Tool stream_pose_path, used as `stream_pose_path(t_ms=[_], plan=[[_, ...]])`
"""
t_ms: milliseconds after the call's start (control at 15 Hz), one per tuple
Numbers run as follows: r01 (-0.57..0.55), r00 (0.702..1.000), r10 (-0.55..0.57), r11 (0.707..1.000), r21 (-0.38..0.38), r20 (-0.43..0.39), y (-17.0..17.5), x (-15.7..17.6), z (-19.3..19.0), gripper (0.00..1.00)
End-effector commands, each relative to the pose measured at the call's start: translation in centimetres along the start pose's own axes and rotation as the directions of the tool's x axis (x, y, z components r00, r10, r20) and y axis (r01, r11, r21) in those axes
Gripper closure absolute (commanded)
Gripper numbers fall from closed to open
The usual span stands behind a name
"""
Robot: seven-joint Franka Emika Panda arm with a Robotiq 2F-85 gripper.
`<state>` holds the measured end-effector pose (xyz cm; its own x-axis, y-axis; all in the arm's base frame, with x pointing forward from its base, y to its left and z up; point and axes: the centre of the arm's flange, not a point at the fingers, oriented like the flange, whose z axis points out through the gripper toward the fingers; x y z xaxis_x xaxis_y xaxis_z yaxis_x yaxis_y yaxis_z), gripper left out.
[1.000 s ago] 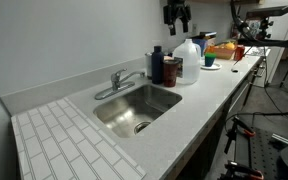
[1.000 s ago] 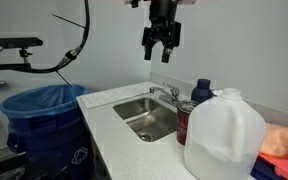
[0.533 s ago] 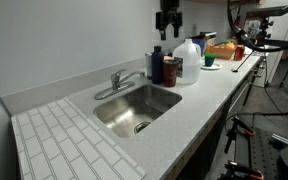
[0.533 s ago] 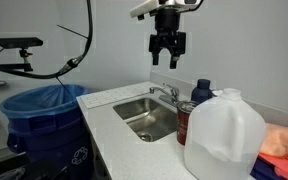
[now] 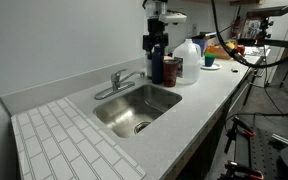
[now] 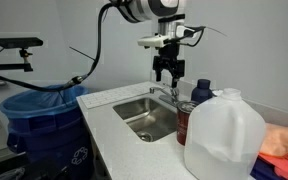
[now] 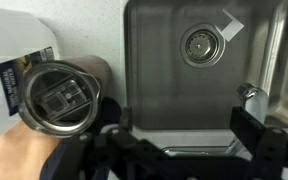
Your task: Move the tap faucet to the left
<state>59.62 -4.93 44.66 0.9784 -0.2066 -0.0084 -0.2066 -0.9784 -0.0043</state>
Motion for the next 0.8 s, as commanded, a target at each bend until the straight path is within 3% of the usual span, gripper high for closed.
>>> stream_pose_path(t_ms=[0, 333, 533, 600, 733], plan=[[0.005, 1.000, -0.005, 1.000, 0.009, 0.014, -1.6, 2.0, 3.1, 0.00], [0.002, 0.999, -0.002, 1.000, -0.009, 0.049, -2.2, 3.2, 7.6, 0.00], [-0.049, 0.998, 0.049, 0.999, -0.002, 0.043, -2.6, 4.1, 7.9, 0.00], [-0.010, 0.998, 0.011, 1.000, -0.015, 0.062, -1.8, 2.6, 8.4, 0.00], [-0.027, 0.998, 0.028, 1.000, -0.015, 0.057, -2.0, 3.1, 8.4, 0.00]])
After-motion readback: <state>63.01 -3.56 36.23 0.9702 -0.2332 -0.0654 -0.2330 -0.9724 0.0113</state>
